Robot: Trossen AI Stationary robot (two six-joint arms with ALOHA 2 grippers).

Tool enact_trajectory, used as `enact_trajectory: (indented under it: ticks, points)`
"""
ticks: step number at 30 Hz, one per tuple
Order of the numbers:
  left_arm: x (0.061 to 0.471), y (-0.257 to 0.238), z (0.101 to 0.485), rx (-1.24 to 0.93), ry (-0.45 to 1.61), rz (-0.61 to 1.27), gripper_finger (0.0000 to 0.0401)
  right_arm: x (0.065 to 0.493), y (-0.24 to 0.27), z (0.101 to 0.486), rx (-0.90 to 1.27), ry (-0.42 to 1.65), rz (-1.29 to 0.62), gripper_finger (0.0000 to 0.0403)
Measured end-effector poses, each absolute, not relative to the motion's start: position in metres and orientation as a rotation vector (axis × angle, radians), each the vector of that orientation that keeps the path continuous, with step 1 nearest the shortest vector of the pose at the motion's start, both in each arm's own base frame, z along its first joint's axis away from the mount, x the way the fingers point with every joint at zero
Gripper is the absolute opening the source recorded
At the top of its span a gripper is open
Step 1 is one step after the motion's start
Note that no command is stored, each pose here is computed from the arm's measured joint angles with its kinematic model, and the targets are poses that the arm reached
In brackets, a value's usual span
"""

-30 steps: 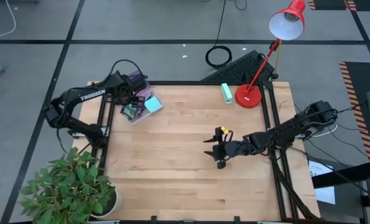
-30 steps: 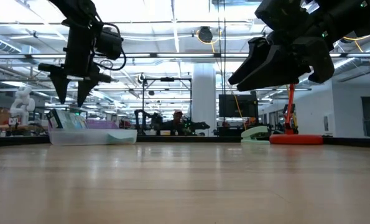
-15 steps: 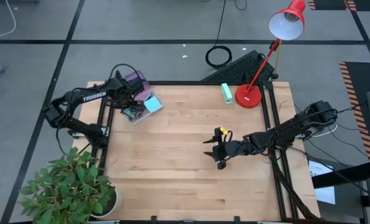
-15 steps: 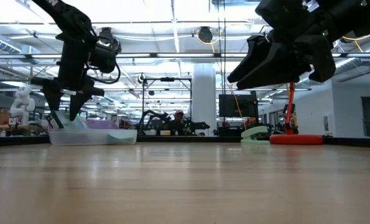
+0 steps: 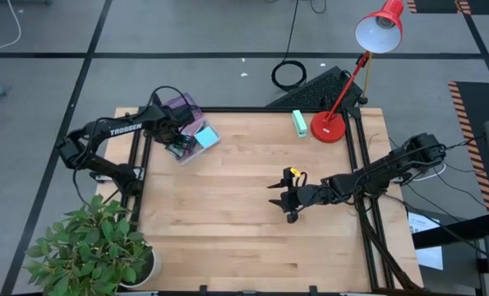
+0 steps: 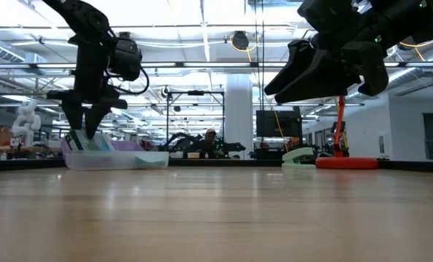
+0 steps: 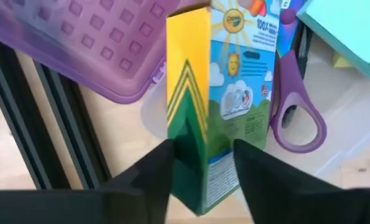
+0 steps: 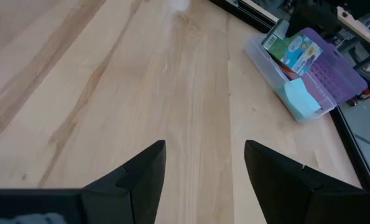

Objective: Pack school essentials
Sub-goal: Put the crayon box into the purple supply box

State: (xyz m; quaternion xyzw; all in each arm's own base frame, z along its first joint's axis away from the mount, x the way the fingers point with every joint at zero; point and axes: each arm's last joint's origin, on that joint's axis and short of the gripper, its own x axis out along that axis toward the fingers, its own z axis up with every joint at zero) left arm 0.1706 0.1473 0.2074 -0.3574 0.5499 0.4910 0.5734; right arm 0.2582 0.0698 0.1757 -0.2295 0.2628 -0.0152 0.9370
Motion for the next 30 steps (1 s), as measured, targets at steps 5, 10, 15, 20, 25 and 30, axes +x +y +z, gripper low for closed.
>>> enact_trajectory:
  ticks: [5,10,15,20,25,30]
  points:
    - [0.177,0.145,0.213,-0.754,1.288,1.130,0.0098,0.259,0.066,0.176,-0.465,0.540,-0.045,0.0212]
    - [0.183,0.144,0.220,-0.713,1.270,1.115,0.0032,0.259,0.065,0.176,-0.463,0.541,-0.049,0.0212]
    - [0.194,0.141,0.233,-0.661,1.240,1.067,0.0006,0.260,0.064,0.176,-0.461,0.542,-0.054,0.0212]
    - [0.205,0.130,0.238,-0.564,1.249,1.001,0.0017,0.260,0.064,0.176,-0.461,0.542,-0.055,0.0212]
    - [0.208,0.118,0.238,-0.484,1.279,1.012,0.0004,0.260,0.064,0.176,-0.461,0.543,-0.055,0.0212]
    - [0.208,0.107,0.238,-0.354,1.333,1.054,0.0005,0.260,0.064,0.176,-0.461,0.543,-0.055,0.0212]
